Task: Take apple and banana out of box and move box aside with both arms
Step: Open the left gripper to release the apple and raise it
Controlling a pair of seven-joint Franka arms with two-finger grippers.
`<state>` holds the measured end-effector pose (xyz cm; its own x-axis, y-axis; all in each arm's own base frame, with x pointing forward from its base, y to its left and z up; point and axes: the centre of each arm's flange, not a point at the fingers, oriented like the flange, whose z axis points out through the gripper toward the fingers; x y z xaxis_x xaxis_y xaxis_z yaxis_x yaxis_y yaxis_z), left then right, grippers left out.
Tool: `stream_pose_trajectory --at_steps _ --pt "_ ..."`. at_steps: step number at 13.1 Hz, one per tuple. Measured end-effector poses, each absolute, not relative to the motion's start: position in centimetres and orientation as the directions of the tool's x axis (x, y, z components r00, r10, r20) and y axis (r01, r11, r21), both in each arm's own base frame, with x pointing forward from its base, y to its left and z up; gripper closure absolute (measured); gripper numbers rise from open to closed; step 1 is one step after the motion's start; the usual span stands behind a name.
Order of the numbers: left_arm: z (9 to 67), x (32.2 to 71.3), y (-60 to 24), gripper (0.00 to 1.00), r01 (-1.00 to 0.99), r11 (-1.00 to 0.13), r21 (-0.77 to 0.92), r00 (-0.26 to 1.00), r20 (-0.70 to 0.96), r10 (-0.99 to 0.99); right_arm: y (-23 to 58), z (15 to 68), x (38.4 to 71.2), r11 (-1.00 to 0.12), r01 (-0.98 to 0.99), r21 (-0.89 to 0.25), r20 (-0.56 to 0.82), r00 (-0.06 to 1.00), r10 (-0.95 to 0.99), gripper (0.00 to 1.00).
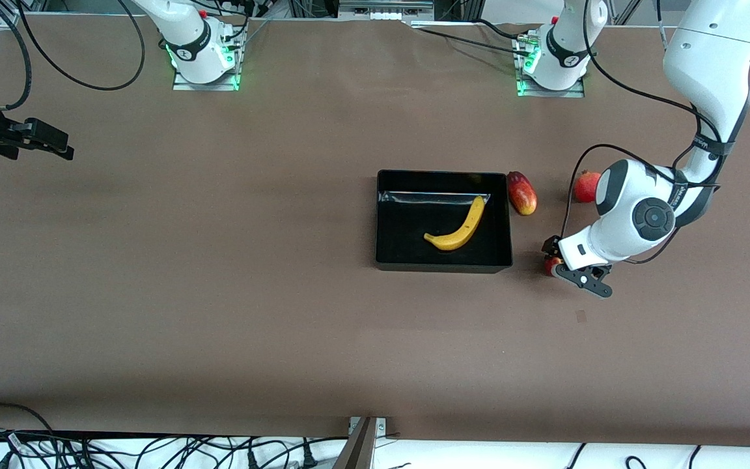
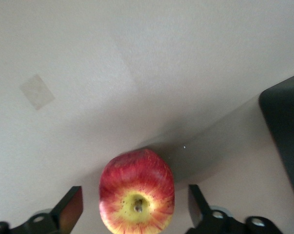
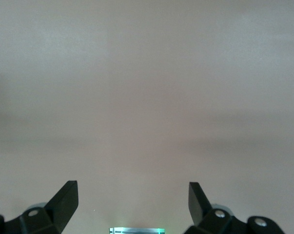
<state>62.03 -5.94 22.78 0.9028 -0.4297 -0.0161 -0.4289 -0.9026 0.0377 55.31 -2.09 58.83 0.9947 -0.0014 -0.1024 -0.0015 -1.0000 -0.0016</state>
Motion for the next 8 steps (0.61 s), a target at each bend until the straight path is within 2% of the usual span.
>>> stream_pose_trajectory --at_steps 3,6,8 --pt "29.1 61.5 -10.5 0.00 -0.397 -0.912 0.104 0.917 -0.011 -0.400 -2.1 58.8 55.3 -1.000 -0.001 -0.002 -0.103 0.995 -0.001 0.00" --pt "34.4 57.8 -20.0 0.00 -0.391 -0.911 0.130 0.916 -0.041 -0.399 -2.1 58.8 55.3 -1.000 -0.001 -0.002 -0.103 0.995 -0.001 0.00" --pt "34.4 54.7 -25.5 0.00 -0.458 -0.881 0.120 0.884 -0.041 -0.465 -2.1 58.8 55.3 -1.000 -0.001 -0.002 -0.103 0.995 -0.001 0.00"
